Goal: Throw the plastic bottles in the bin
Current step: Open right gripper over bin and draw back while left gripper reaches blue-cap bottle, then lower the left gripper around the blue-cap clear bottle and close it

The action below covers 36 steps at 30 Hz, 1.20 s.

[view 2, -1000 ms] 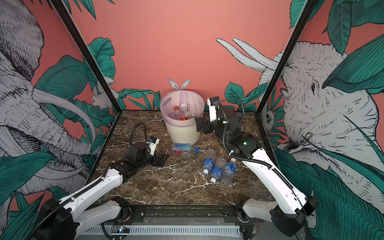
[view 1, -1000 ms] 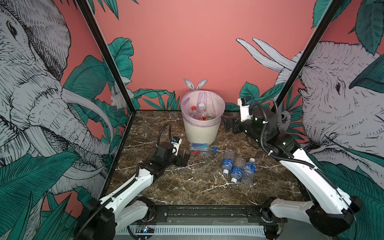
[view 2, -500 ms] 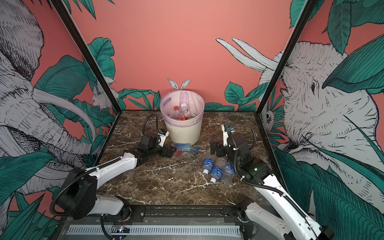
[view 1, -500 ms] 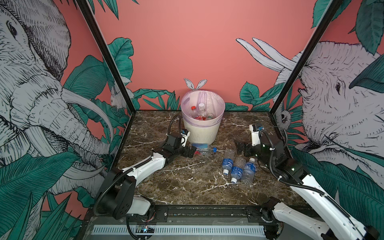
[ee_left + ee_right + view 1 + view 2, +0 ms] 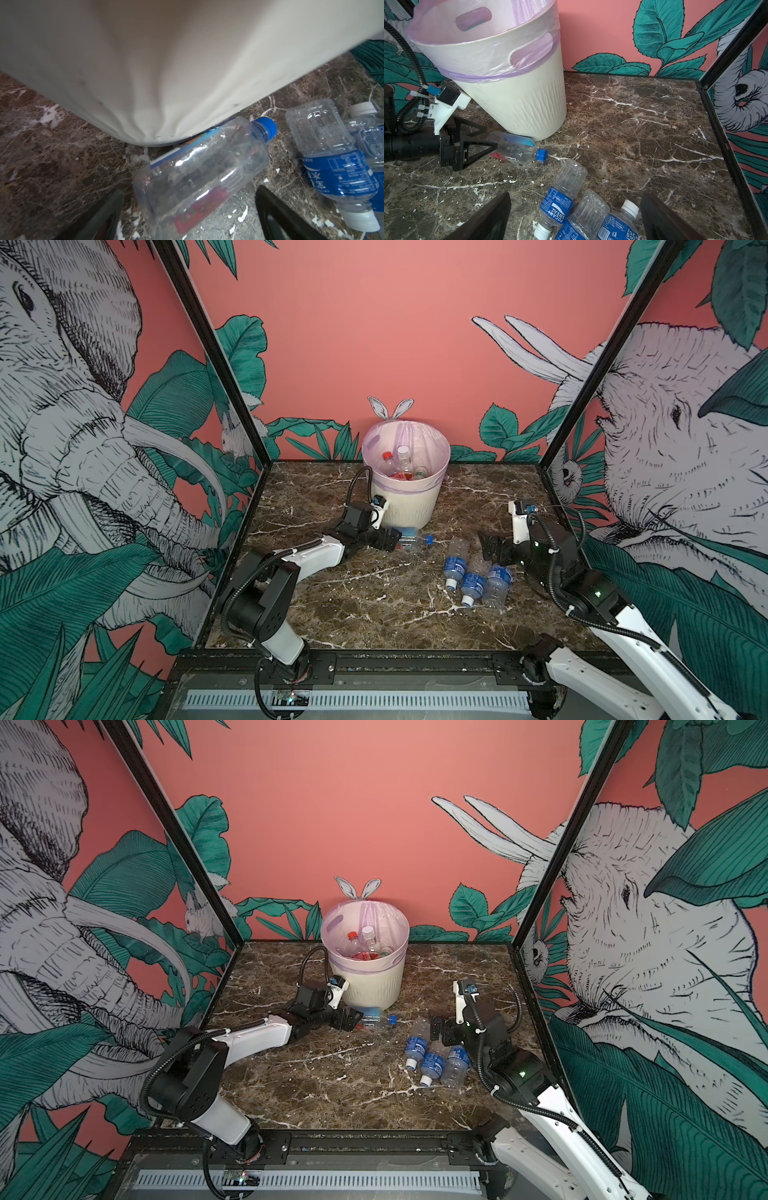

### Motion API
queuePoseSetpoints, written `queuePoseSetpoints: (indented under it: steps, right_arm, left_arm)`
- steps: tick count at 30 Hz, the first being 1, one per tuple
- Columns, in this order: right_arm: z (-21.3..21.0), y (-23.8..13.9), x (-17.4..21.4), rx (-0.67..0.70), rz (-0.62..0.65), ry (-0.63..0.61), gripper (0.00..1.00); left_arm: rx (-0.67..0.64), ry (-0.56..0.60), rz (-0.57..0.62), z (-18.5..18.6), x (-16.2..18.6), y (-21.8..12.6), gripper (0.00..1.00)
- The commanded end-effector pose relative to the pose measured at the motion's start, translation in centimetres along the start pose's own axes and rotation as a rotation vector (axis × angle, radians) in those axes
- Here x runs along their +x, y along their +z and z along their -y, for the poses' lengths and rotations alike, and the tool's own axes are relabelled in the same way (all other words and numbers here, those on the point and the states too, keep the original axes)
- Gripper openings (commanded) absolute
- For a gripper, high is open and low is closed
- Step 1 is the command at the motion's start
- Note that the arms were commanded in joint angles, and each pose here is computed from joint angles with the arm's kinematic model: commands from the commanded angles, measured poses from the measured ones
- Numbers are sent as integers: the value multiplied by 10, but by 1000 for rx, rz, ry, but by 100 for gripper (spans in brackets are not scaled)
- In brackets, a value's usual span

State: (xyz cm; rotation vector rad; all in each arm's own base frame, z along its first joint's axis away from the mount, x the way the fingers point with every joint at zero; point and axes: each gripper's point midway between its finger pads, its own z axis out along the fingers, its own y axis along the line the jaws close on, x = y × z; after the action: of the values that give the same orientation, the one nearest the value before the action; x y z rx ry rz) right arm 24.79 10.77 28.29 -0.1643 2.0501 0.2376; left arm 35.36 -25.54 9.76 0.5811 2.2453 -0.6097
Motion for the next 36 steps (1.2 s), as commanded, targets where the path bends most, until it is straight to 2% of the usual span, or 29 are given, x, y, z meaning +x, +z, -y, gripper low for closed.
queuePoseSetpoints:
  steps: [1, 6, 19, 26, 31, 36]
  right_arm:
    - [7, -2, 2, 26, 5, 16, 99]
    - [7, -3, 4, 26, 1, 18, 99]
    - [6, 3, 10, 19, -9, 27, 100]
    - [8, 0, 11, 23, -7, 29, 99]
    - [12, -6, 12, 36, -1, 28, 99]
    - [15, -8, 14, 43, -2, 29, 99]
  left_arm:
    - [30, 14, 40, 6, -13, 4, 100]
    - [41, 19, 23, 6, -1, 8, 100]
    - [63, 51, -16, 35, 39, -16, 100]
    - [124, 83, -27, 62, 52, -22, 100]
    - [222, 134, -55, 101, 61, -25, 100]
    - [231, 171, -49, 119, 62, -35, 100]
